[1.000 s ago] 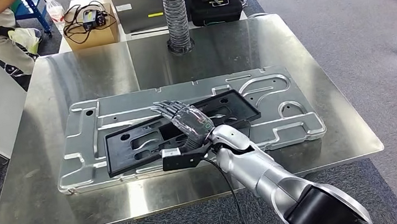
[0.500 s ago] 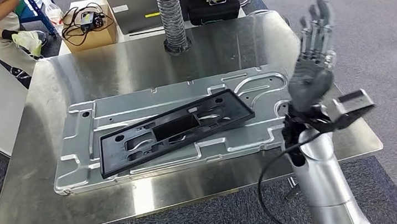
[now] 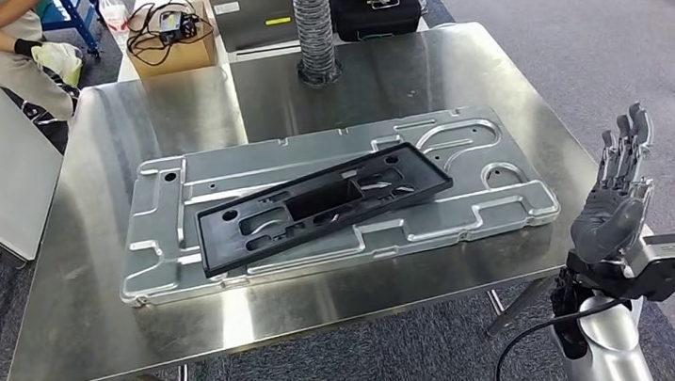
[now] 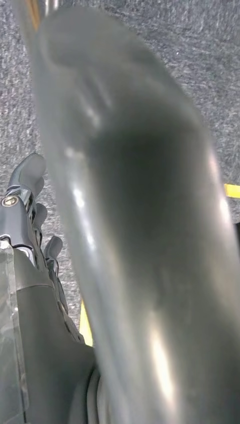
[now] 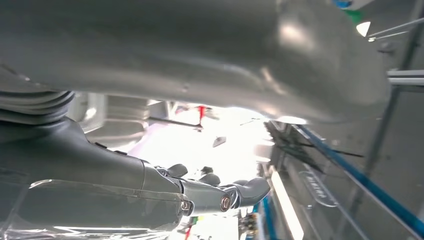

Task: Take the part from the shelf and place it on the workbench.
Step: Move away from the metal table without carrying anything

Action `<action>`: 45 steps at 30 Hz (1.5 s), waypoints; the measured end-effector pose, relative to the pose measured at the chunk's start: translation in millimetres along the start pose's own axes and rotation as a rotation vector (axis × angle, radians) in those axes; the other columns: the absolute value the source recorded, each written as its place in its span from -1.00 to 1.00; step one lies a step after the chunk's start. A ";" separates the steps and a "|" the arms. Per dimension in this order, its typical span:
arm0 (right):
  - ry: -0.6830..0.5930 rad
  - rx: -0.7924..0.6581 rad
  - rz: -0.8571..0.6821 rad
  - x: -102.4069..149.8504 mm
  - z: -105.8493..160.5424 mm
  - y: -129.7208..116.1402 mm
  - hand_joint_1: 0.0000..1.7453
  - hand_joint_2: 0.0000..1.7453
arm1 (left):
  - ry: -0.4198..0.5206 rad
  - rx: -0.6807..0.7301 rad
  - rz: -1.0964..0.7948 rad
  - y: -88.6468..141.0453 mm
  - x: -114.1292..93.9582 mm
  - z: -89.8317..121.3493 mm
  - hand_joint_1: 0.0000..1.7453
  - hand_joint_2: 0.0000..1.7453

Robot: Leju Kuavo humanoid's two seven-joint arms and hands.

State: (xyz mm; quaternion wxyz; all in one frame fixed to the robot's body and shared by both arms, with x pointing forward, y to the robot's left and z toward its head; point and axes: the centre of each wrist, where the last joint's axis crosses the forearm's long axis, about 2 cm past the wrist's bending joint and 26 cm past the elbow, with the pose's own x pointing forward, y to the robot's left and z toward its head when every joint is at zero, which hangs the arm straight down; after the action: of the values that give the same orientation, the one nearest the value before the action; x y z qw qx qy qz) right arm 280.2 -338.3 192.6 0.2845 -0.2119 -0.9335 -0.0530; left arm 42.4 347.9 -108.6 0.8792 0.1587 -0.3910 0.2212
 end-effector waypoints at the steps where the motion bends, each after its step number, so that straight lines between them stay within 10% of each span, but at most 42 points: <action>1: 0.021 0.002 0.015 -1.2 7.3 -3.9 -1.00 -1.00 | -0.002 -0.001 -0.001 0.0 0.0 0.0 -1.00 -1.00; 17: 0.257 0.070 0.173 -7.5 91.4 -36.4 -1.00 -1.00 | 0.021 -0.016 -0.003 -6.5 -4.1 4.3 -1.00 -1.00; 31: 0.263 0.152 0.313 -5.8 109.4 -50.9 -1.00 -1.00 | 0.015 -0.029 -0.010 -11.1 -1.9 2.9 -1.00 -1.00; 45: 0.768 0.356 0.464 -39.5 238.9 -69.1 -1.00 -1.00 | 0.033 -0.030 -0.015 -18.3 -8.0 9.4 -1.00 -1.00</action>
State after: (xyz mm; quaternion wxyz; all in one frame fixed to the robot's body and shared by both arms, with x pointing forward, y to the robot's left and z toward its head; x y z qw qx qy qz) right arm 158.8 -362.8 -26.7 0.6446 -0.3277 -0.6837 0.0980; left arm 41.2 325.9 -110.5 0.8895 0.1444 -0.3784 0.2115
